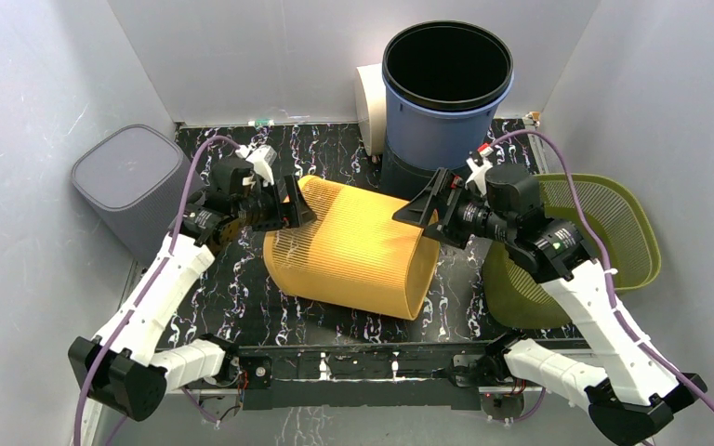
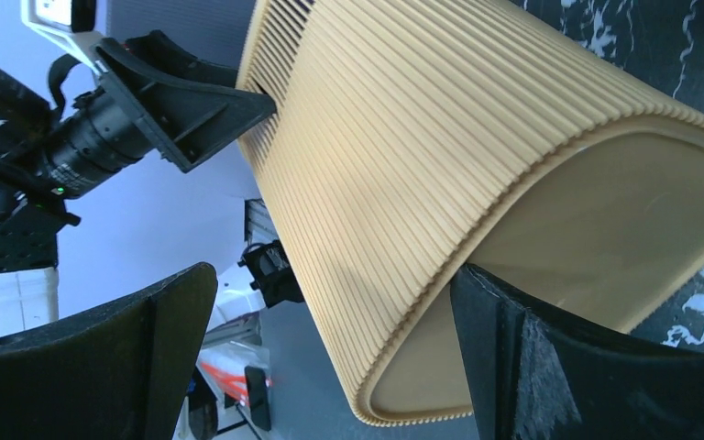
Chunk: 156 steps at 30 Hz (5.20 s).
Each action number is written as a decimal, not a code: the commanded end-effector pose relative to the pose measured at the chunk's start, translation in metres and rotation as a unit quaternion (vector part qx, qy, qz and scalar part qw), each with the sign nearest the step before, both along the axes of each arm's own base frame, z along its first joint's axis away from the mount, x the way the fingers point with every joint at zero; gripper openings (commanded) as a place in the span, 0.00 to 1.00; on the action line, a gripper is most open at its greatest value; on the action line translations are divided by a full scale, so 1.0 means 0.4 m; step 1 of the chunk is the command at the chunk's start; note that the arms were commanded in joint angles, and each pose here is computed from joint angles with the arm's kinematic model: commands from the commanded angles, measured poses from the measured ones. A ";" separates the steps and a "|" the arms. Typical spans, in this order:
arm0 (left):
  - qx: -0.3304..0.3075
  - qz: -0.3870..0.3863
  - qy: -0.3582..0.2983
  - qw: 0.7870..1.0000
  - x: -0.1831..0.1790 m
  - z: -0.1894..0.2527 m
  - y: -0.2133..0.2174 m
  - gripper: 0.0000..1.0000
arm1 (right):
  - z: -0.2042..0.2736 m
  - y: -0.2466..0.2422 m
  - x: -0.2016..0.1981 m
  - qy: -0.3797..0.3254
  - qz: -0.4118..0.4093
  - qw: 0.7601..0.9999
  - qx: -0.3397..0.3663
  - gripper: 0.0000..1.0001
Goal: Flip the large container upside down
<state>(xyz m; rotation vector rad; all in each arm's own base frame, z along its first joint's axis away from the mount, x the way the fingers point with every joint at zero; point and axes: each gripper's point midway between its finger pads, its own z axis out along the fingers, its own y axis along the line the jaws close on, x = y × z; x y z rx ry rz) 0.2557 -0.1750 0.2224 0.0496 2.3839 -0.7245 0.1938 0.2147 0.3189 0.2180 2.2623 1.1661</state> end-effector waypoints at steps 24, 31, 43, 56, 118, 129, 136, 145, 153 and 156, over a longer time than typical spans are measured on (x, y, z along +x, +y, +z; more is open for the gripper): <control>0.040 -0.079 0.032 0.996 0.048 -0.107 -0.061 0.98 | 0.236 0.093 0.018 -0.147 0.085 0.981 0.097 0.98; 0.121 -0.065 0.013 0.990 0.062 -0.145 0.009 0.98 | 0.256 0.125 0.043 -0.157 0.087 0.975 0.134 0.98; 0.179 -0.042 0.015 0.983 0.053 -0.186 0.070 0.98 | 0.222 0.223 0.048 -0.153 0.114 0.972 0.135 0.98; 0.207 0.074 -0.013 0.975 0.180 -0.071 0.173 0.98 | 0.199 0.328 0.243 -0.229 0.076 0.968 0.075 0.98; -0.075 -0.156 -0.019 0.985 -0.030 0.238 -0.122 0.99 | 0.110 0.001 0.139 -0.262 -0.057 0.952 -0.146 0.97; 0.006 -0.143 -0.002 0.990 0.075 0.084 -0.160 0.98 | 0.476 -0.148 0.243 -0.359 -0.214 0.875 -0.245 0.98; 0.020 -0.105 -0.023 0.994 0.269 0.065 -0.143 0.98 | 0.556 -0.271 0.283 -0.351 -0.332 0.818 -0.313 0.98; 0.013 -0.055 -0.025 0.998 0.443 0.032 -0.058 0.98 | 0.538 -0.367 0.402 -0.319 -0.332 0.823 -0.334 0.98; -0.023 -0.073 -0.040 0.996 0.365 0.129 -0.069 0.98 | 0.522 -0.474 0.472 -0.294 -0.358 0.834 -0.299 0.98; -0.037 -0.087 -0.043 0.995 0.293 0.162 -0.092 0.98 | 0.526 -0.496 0.485 -0.294 -0.362 0.838 -0.284 0.98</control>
